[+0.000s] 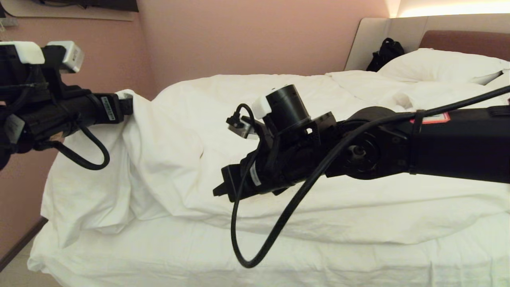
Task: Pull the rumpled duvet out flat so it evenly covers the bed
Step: Flatten the corners of the folded blanket
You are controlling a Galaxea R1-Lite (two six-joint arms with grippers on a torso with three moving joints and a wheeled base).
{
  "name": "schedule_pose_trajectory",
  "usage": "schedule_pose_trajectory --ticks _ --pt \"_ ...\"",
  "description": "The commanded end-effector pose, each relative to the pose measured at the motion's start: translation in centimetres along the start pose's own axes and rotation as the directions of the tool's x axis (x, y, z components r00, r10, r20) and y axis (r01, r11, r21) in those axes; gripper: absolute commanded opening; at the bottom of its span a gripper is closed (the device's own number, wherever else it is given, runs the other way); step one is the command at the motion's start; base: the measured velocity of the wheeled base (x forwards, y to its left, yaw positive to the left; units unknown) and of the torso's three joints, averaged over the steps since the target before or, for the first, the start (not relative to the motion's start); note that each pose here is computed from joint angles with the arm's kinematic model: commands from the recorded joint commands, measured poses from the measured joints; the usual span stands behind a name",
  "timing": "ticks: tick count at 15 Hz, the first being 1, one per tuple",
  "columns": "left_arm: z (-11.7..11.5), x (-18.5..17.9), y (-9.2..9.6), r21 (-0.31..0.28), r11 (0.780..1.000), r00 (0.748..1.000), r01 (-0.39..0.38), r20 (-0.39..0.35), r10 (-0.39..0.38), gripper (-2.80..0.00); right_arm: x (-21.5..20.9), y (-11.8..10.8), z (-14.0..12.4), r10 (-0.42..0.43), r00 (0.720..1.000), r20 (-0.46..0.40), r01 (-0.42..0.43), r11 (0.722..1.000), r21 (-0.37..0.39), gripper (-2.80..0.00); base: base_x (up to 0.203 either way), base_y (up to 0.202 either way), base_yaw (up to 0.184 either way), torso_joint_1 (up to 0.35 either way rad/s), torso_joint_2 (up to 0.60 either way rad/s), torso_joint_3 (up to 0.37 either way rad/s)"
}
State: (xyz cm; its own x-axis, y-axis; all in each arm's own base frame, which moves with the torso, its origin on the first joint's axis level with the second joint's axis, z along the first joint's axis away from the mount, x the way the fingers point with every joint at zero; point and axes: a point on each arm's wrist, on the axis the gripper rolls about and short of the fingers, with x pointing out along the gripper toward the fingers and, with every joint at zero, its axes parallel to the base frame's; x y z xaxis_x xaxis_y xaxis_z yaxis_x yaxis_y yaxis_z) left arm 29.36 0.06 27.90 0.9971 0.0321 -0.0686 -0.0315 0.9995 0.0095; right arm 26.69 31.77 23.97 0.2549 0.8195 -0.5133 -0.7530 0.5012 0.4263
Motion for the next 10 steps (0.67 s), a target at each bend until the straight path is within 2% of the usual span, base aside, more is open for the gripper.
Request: schedule_pose_trajectory --ticks 1,3,6,10 --pt "0.4 1.2 0.0 -0.012 1.0 1.0 -0.002 0.015 0.002 0.0 -0.1 1.3 -0.3 0.078 0.997 -0.023 -0.078 0.997 -0.019 -2.8 0.0 0.0 0.0 0.0 0.0 0.0" --pt "1.0 1.3 0.0 -0.033 0.999 0.999 0.001 0.035 0.0 0.0 0.7 1.6 -0.5 0.09 0.995 -0.035 -0.091 0.995 -0.028 -2.8 0.0 0.0 0.0 0.0 0.0 0.0" --pt "1.6 1.2 -0.1 -0.035 0.999 0.998 0.004 0.056 -0.002 0.0 2.9 0.8 -1.2 0.127 0.988 -0.085 -0.129 0.992 -0.012 -2.8 0.0 0.0 0.0 0.0 0.0 0.0" --pt "2.6 0.5 -0.3 -0.066 0.998 0.996 0.018 0.09 -0.012 0.0 5.3 -0.5 -1.7 0.165 0.978 -0.125 -0.165 0.986 0.011 -2.8 0.0 0.0 0.0 0.0 0.0 0.0"
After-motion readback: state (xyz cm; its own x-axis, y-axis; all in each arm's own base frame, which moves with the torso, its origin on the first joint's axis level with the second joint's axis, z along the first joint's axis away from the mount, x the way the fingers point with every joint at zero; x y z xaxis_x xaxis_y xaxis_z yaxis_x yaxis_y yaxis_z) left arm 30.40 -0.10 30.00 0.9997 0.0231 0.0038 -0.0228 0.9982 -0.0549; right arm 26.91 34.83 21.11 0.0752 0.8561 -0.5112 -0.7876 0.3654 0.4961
